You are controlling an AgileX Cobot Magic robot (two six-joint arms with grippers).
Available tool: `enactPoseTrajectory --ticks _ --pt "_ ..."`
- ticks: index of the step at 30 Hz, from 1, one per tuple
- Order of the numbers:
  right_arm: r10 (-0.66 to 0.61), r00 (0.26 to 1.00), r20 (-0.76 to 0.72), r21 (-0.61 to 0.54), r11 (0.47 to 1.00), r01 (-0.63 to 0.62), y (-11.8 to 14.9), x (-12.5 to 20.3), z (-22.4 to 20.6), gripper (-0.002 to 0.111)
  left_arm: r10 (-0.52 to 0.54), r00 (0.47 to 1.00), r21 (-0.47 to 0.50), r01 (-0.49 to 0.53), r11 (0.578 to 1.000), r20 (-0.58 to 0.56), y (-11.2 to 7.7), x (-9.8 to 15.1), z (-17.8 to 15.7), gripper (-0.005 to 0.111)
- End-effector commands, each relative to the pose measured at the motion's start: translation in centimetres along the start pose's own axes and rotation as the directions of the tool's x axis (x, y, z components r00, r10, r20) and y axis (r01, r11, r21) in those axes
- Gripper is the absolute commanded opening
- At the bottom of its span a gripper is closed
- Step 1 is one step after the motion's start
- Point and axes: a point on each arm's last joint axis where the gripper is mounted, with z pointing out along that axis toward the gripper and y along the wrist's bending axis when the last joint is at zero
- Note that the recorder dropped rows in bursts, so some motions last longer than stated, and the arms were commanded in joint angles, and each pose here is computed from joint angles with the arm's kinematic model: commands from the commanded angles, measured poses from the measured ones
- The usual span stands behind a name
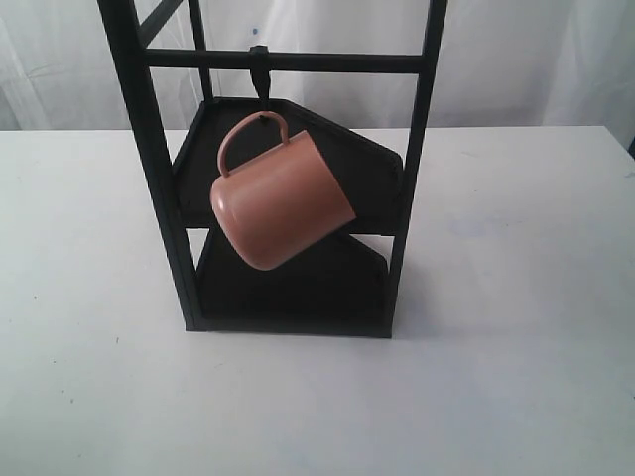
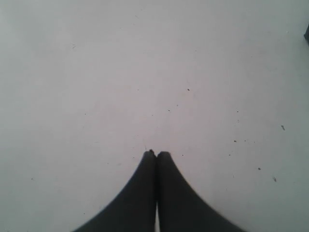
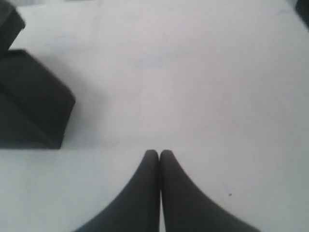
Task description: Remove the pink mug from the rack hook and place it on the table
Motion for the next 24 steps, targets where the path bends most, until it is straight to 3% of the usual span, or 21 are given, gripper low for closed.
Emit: enactPoseTrajectory --ticks 1,6,11,15,24 --pt "-0.110 0.986 -0.129 -0.165 0.982 0.089 1.6 -0.7 -0.2 0.000 0.007 1.000 0.000 -0.007 1.000 0.004 0.0 0.0 0.0 0.000" --pt "-0.207 0.934 -0.290 -0.415 0.907 0.072 3.8 -1.4 -0.8 0.000 0.007 1.000 0.000 -0.007 1.000 0.004 0.0 0.0 0.0 0.000" --pt "-0.343 0.858 -0.383 -0.672 0.740 -0.004 6.1 -1.5 -1.2 0.000 0.007 1.000 0.000 -0.007 1.000 0.004 0.0 0.0 0.0 0.000" --pt "-0.346 0.864 -0.367 -0.736 0.675 -0.043 7.1 -1.8 -0.9 0.000 0.007 1.000 0.000 -0.007 1.000 0.004 0.0 0.0 0.0 0.000" --pt "-0.271 0.913 -0.305 -0.797 0.598 -0.088 8.4 -3.8 -1.9 0.000 0.007 1.000 0.000 -0.007 1.000 0.004 0.0 0.0 0.0 0.000"
